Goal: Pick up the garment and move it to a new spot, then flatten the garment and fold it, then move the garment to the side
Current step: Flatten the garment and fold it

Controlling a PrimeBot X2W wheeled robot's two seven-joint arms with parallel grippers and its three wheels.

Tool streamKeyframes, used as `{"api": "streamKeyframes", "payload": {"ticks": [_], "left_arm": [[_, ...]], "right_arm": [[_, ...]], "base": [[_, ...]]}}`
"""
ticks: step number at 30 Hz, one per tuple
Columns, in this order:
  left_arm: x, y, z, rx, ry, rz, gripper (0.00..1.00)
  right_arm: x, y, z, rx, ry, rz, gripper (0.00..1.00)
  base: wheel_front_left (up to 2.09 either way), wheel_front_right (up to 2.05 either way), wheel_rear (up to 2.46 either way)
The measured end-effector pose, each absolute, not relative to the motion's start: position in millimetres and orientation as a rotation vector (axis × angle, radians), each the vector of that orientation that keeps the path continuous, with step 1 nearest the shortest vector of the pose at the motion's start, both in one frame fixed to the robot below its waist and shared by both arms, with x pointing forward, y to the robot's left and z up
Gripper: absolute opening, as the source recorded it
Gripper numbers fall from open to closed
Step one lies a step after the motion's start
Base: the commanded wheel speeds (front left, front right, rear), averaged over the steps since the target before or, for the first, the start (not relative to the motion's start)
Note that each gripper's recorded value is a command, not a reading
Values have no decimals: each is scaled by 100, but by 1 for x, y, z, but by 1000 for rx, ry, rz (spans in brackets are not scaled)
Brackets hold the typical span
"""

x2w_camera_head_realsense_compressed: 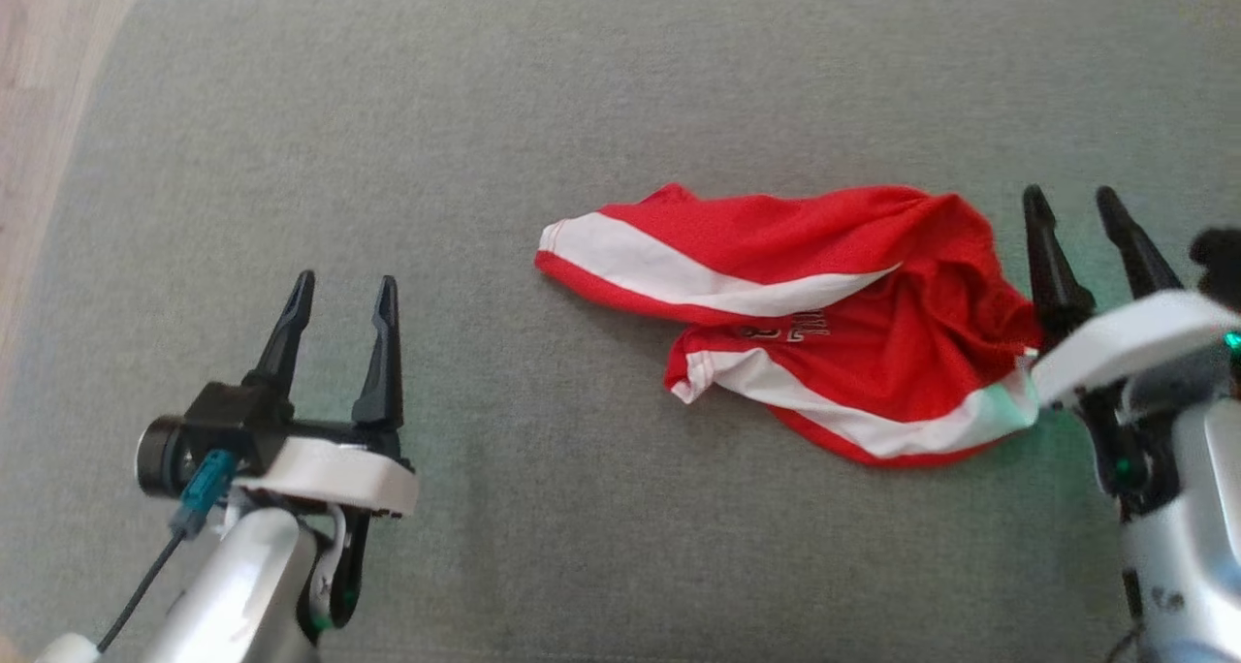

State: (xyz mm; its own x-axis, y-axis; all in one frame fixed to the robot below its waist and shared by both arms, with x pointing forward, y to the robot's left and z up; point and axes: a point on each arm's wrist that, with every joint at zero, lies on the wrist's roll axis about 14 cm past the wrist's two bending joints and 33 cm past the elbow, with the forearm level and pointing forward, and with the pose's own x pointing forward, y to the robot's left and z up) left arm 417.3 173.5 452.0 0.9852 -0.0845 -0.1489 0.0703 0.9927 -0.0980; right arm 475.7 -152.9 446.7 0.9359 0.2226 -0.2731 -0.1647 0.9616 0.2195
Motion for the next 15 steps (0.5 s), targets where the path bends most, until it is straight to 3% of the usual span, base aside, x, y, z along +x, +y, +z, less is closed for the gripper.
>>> {"api": "streamKeyframes", "payload": {"ticks": [8, 15], "left_arm": [[404, 173, 455, -74, 157, -75, 100], [392, 172, 462, -64, 149, -73, 100]], "right_arm": [[450, -165, 505, 61, 32, 188, 100], [399, -156, 506, 65, 36, 177, 100]], "base": [[0, 0, 0], [0, 0, 0]]}}
